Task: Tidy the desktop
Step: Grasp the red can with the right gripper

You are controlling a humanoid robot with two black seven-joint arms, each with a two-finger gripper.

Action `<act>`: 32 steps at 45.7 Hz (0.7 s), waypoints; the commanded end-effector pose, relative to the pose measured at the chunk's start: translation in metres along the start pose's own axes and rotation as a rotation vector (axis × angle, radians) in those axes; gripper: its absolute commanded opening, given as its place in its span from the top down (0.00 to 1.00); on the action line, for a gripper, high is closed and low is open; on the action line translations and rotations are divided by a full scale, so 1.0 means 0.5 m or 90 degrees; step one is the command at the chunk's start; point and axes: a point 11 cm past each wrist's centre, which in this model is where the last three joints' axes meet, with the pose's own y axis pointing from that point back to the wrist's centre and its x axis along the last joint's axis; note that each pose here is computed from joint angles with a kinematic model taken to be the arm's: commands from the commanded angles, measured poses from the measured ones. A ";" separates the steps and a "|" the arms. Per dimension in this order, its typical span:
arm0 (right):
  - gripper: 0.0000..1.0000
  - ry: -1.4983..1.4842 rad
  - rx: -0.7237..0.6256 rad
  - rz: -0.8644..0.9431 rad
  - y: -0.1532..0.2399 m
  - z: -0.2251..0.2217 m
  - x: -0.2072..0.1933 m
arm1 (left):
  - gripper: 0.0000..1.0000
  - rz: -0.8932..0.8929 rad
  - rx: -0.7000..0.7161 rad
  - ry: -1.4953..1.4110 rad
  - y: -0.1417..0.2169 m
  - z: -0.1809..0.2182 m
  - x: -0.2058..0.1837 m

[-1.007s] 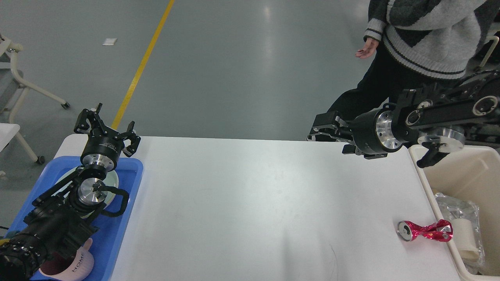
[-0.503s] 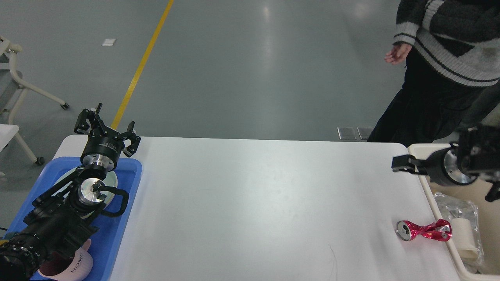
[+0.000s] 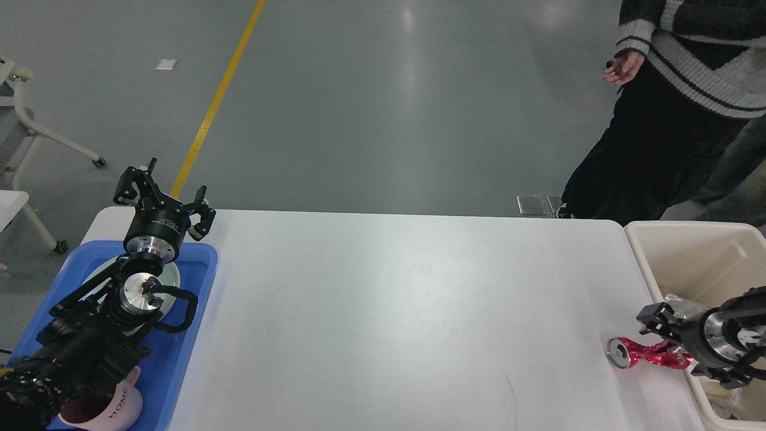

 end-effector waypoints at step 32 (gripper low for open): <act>1.00 -0.203 0.047 0.001 -0.111 -0.050 -0.045 | 0.04 0.000 0.000 0.000 0.000 0.000 0.000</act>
